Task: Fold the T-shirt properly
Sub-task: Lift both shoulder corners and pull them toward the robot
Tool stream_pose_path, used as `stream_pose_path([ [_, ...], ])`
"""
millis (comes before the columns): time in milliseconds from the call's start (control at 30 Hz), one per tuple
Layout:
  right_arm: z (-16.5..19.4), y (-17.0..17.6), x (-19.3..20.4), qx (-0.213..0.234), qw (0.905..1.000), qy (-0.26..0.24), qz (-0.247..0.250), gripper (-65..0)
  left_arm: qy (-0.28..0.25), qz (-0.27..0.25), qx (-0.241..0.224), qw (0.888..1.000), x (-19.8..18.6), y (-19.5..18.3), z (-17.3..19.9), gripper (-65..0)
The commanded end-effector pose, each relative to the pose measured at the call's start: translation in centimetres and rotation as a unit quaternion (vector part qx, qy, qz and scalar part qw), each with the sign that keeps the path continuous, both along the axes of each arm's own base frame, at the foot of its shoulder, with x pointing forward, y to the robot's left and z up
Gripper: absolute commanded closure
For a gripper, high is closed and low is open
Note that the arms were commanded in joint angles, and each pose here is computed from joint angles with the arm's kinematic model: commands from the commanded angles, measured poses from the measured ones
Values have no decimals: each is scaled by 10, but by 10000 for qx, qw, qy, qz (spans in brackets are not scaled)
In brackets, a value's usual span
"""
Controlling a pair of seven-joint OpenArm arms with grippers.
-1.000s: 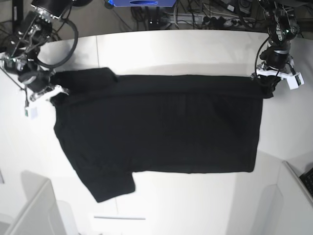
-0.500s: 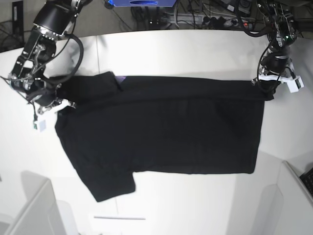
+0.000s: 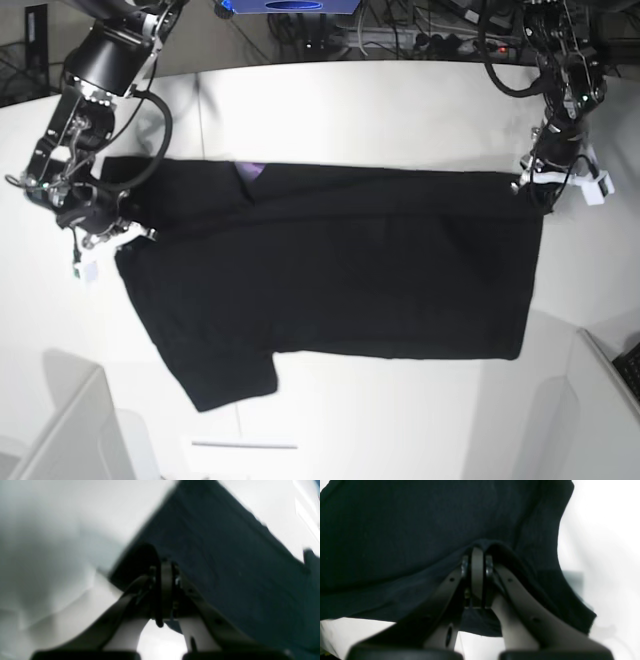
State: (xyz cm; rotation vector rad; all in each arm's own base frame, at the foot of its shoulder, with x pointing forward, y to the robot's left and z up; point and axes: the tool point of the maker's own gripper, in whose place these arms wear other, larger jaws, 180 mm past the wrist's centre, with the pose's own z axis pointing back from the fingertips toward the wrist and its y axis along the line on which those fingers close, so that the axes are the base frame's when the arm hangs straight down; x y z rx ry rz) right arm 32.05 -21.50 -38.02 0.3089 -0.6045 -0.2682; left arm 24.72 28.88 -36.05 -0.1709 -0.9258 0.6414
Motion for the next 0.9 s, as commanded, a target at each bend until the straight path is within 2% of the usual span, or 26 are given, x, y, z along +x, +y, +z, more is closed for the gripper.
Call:
stream_pose_path([
  [0,11,-4,11,-25,9998,-219,-28,0,-173,3,110,9998,8,7,12,0],
  [300,9,-5,12,5,9998,-197,-41,-5,-178,-13,70,9998,13,7,13,0],
  [333,10,-5,12,-3,9998,-211,-41,-74,-178,-13,70,9998,13,7,13,-13],
  [400,13,-10,13,-62,9997,-240,-59,-197,-178,-13,70,9998,13,7,13,-110],
  [467,14,-15,12,-106,9996,-239,-85,-288,-216,-22,87,9997,14,7,16,-239],
  [500,14,-17,12,-117,9996,-254,-104,-300,-235,-24,95,9997,14,7,17,-299],
  [600,25,-20,11,-271,9984,-487,-135,-284,-425,48,164,9990,16,13,31,-502],
  [667,37,-21,6,-444,9962,-731,-140,-284,-593,86,270,9978,17,19,45,-583],
  [733,48,-20,-3,-614,9939,-911,-121,-284,-753,-44,389,9964,16,20,56,-615],
  [800,55,-17,-17,-738,9921,-1009,-142,-284,-828,-178,559,9948,8,24,64,-615],
  [867,59,-23,-36,-710,9901,-1049,-605,-291,-764,-283,710,9941,-7,31,62,-615],
])
